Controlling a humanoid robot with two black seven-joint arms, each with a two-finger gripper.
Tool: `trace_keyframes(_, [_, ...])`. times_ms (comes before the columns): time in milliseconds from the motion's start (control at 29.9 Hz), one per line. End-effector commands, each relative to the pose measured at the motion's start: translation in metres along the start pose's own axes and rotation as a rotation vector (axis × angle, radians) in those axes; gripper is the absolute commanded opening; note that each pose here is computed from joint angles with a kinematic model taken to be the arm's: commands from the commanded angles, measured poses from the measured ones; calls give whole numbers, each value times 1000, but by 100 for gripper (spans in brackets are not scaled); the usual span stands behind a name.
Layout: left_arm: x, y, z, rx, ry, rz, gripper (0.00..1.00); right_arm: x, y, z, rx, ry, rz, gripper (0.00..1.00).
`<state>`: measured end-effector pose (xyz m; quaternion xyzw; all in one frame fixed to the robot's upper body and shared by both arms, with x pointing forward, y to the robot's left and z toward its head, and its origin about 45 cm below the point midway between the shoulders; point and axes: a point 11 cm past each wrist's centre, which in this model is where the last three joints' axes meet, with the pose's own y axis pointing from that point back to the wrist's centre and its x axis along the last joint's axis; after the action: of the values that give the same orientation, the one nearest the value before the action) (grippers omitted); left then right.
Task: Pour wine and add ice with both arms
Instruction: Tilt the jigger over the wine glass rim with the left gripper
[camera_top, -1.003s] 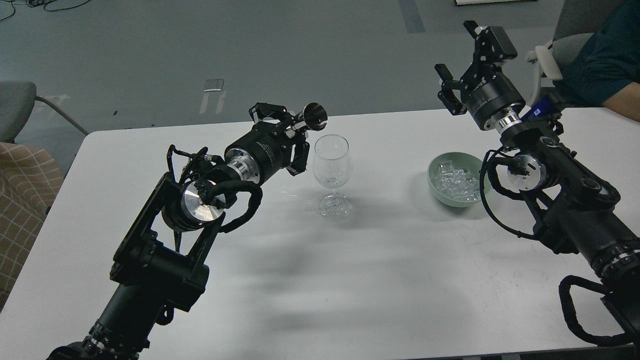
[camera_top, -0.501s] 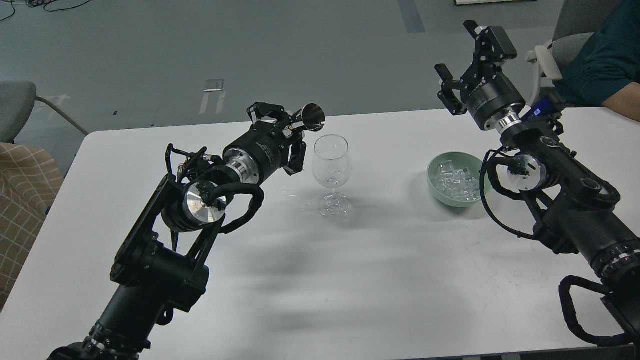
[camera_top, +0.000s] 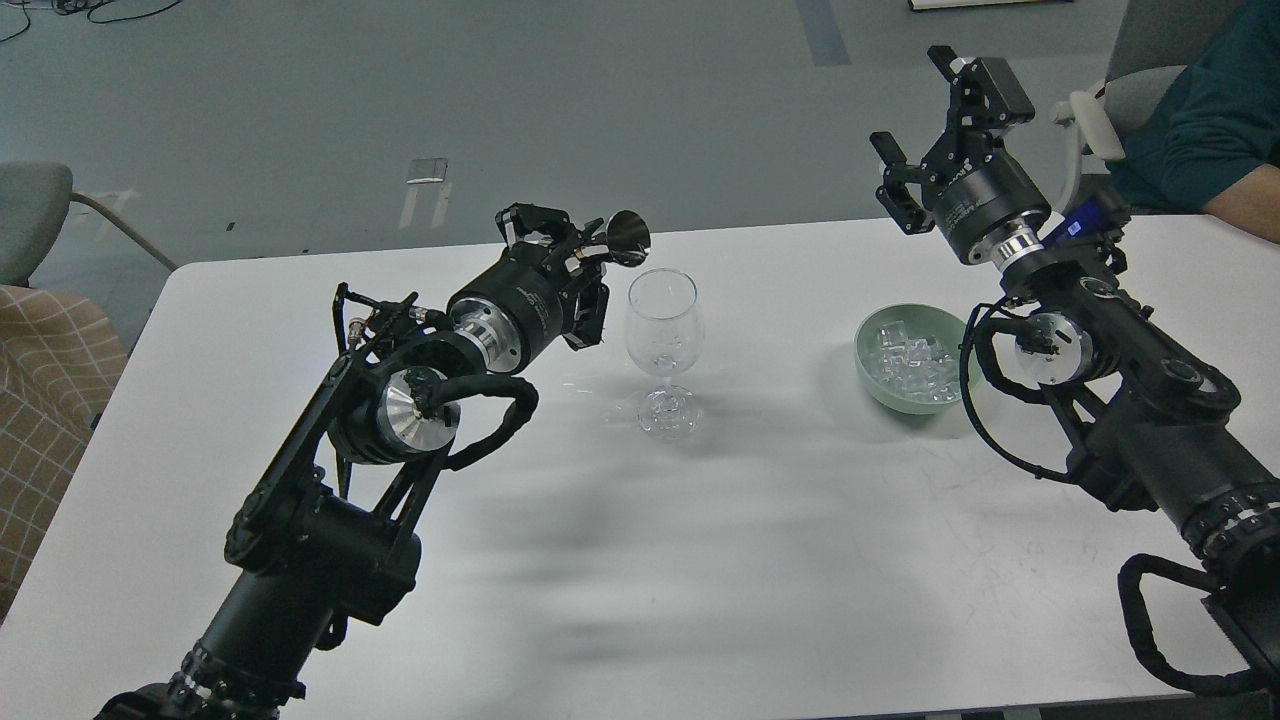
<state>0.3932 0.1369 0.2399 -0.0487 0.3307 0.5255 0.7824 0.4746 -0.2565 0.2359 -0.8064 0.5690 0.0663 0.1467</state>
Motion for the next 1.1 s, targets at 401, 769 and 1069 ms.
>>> trace_keyframes(401, [2,1,1,-18,-76,28,0,0,0,0,-1,0,1,100])
trace_keyframes(769, [-7,0,-3,-10,-108,11,0,0,0,0,-1,0,1,100])
trace_keyframes(1069, [-9,0,-6,-12,-162,17,0,0,0,0,0,-1,1,100])
